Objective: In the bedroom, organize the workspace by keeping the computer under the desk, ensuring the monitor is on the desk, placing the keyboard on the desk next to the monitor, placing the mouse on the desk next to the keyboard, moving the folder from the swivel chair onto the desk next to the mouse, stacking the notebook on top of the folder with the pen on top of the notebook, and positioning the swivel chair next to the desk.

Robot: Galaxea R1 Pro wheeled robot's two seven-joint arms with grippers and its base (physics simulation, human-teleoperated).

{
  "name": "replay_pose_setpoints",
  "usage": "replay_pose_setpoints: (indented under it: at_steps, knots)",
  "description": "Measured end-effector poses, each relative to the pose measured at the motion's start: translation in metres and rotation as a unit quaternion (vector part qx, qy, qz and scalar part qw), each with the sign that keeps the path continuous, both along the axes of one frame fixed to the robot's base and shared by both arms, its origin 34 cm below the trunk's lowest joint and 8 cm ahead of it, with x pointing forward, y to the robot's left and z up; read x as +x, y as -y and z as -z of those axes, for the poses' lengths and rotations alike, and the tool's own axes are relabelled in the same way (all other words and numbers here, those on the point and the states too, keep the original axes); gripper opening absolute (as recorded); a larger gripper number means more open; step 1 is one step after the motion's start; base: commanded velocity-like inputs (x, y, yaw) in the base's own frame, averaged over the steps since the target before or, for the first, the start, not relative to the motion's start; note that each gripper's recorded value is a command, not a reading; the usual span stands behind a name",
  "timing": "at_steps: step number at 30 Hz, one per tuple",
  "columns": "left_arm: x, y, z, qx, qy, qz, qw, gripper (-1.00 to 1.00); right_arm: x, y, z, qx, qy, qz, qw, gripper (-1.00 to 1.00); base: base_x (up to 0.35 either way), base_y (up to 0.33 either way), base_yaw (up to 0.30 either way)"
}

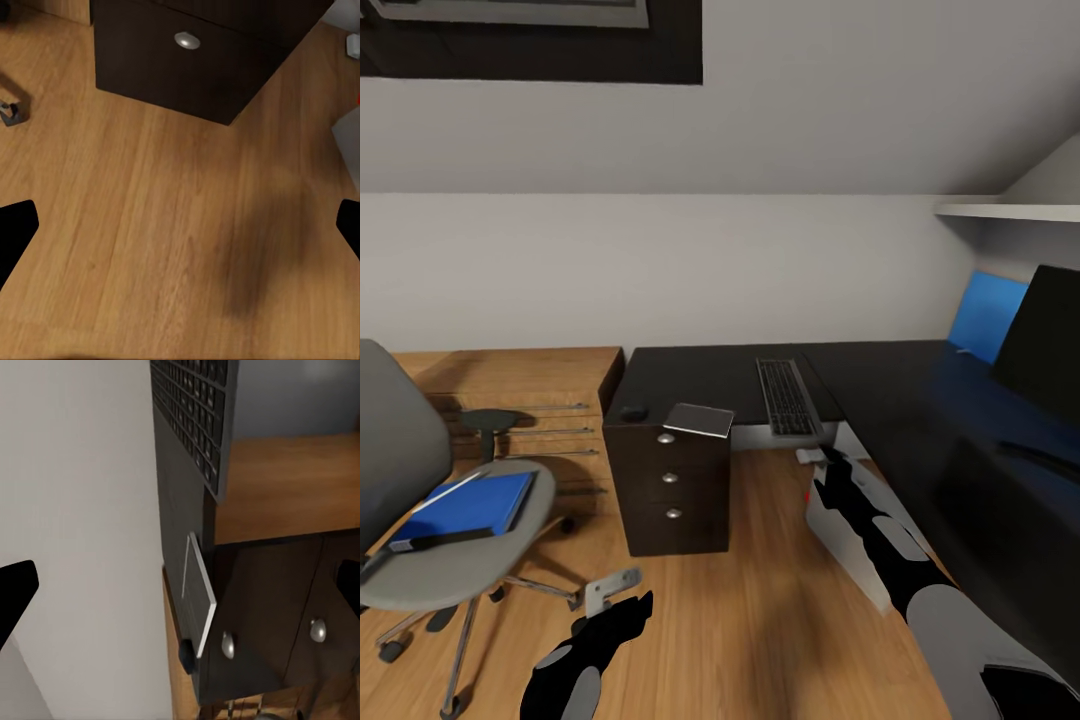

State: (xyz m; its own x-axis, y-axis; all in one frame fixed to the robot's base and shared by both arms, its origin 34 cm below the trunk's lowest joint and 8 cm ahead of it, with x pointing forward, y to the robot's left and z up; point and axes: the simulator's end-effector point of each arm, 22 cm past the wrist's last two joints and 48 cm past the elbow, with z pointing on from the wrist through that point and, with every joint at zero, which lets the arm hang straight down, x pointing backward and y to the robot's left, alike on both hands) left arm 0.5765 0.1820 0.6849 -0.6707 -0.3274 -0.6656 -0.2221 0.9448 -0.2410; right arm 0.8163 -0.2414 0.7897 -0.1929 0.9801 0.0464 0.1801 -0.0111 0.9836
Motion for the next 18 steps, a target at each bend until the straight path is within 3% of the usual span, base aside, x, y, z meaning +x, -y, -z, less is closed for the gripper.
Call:
replay_pose_setpoints:
  at_steps: [7, 18]
  knots:
    - [0.0001, 0.0001, 0.0003, 0.000, 0.000, 0.000, 1.0000, 1.00, 0.0001, 0.0000, 0.0004, 0.000, 0.000, 0.000, 1.0000, 1.00, 0.155, 0.000, 0.000]
    - [0.0009, 0.0028, -0.0017, -0.001, 0.002, 0.002, 1.0000, 1.00, -0.0010, -0.0027, 0.0035, 0.003, -0.003, 0.000, 1.0000, 1.00, 0.008, 0.000, 0.000]
